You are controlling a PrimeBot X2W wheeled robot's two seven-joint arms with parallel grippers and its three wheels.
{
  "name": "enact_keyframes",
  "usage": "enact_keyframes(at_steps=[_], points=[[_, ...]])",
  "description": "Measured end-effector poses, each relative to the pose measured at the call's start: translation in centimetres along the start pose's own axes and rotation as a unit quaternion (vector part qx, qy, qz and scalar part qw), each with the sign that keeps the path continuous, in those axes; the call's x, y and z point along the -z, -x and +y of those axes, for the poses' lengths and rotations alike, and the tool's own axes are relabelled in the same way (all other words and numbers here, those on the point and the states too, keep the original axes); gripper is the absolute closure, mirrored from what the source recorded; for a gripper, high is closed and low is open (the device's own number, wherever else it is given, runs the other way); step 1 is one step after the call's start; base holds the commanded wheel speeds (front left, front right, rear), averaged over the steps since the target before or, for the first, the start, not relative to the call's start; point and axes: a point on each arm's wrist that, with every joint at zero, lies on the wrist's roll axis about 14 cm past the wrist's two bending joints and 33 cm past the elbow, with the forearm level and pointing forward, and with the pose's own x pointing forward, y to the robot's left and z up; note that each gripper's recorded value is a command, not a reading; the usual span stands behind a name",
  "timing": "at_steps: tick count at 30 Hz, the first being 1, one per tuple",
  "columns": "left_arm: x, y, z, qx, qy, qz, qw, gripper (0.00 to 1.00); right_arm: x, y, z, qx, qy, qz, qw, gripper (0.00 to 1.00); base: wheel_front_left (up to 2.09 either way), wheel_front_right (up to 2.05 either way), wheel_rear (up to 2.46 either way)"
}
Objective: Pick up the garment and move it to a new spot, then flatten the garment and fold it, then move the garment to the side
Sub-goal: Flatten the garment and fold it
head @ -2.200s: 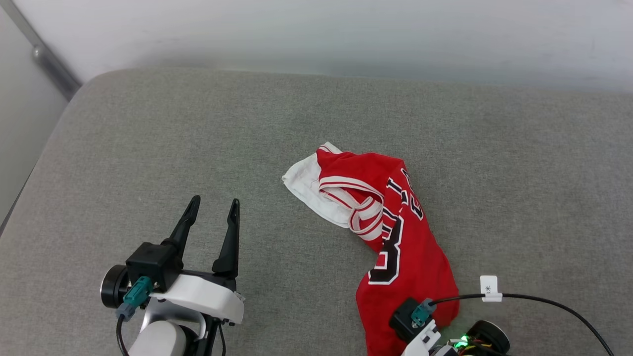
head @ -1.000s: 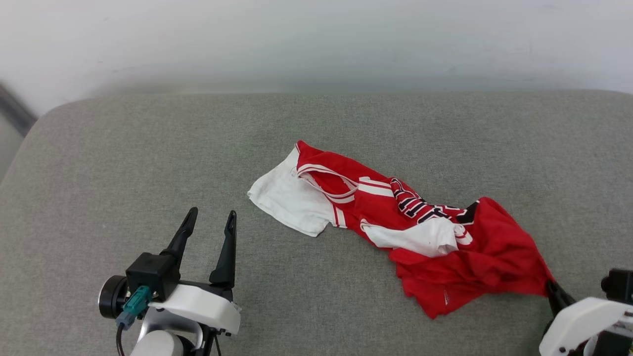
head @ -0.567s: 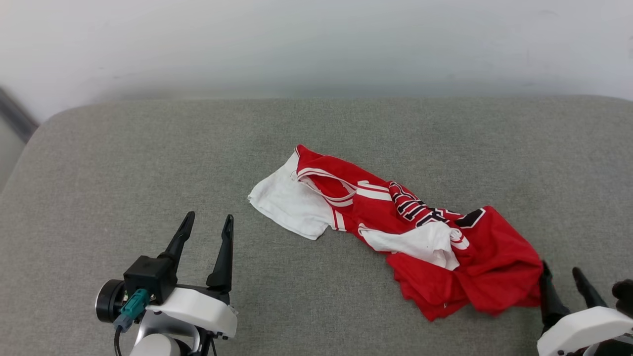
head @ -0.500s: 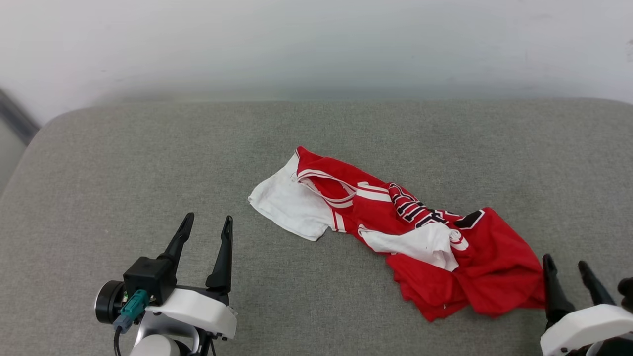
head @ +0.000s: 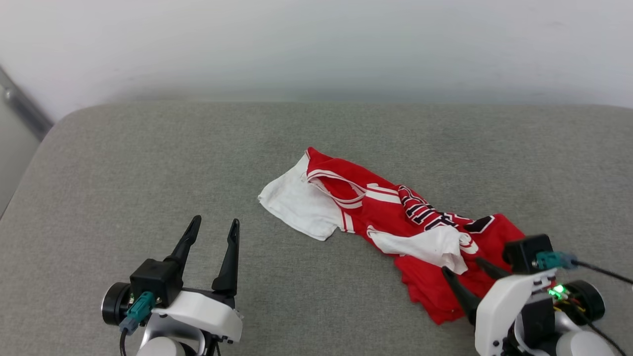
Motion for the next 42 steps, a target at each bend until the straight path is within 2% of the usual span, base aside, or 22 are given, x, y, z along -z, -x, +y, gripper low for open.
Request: enact_keyframes(at_steps=[6, 11, 12, 13, 18, 22, 25, 29, 36, 41, 42], points=[[0.3, -0.2, 0.7, -0.012, 0.003, 0.004, 1.0, 0.0, 0.5, -2.4, -0.1, -0.016, 0.034, 0.05, 0.998, 0.0, 0.0, 0.0, 0.0], [1.0, -0.6, 1.6, -0.023, 0.004, 0.013, 1.0, 0.0, 1.9, -4.8, 0.4, -0.034, 0.04, 0.091, 0.994, 0.02, 0.0, 0.0, 0.0], [1.3, -0.7, 1.8, -0.026, 0.004, 0.017, 1.0, 0.0, 2.0, -5.2, 0.5, -0.037, 0.041, 0.096, 0.994, 0.53, 0.0, 0.0, 0.0], [1.5, -0.7, 2.0, -0.027, 0.004, 0.02, 0.999, 0.0, 2.0, -5.6, 0.7, -0.042, 0.041, 0.098, 0.993, 0.99, 0.0, 0.0, 0.0], [1.9, -0.8, 2.4, -0.035, 0.006, 0.026, 0.999, 0.0, -0.1, -6.6, 1.1, -0.052, 0.053, 0.071, 0.995, 1.0, 0.0, 0.0, 0.0], [1.7, -1.1, 1.9, -0.03, 0.007, 0.02, 0.999, 0.0, -4.9, -6.2, -0.1, -0.036, 0.058, -0.005, 0.998, 1.0, 0.0, 0.0, 0.0], [1.5, -1.4, 1.4, -0.022, 0.006, 0.016, 1.0, 0.0, -8.2, -5.1, -2.6, -0.001, 0.05, -0.055, 0.997, 1.0, 0.0, 0.0, 0.0], [1.5, -1.8, 0.6, -0.01, 0.01, 0.014, 1.0, 0.0, -10.0, -3.4, -7.4, 0.066, 0.018, -0.083, 0.994, 1.0, 0.0, 0.0, 0.0], [2.4, -2.6, 0.3, 0.0, 0.011, 0.024, 1.0, 0.0, -6.4, -1.8, -16.2, 0.184, -0.086, -0.062, 0.977, 1.0, 0.0, 0.0, 0.0], [3.3, -3.1, 0.8, -0.002, 0.009, 0.034, 0.999, 0.0, -0.7, -2.5, -17.8, 0.214, -0.149, -0.009, 0.965, 0.97, 0.0, 0.0, 0.0], [3.4, -3.1, 0.9, -0.003, 0.009, 0.037, 0.999, 0.0, 0.3, -2.6, -17.9, 0.217, -0.159, 0.001, 0.963, 0.52, 0.0, 0.0, 0.0]])
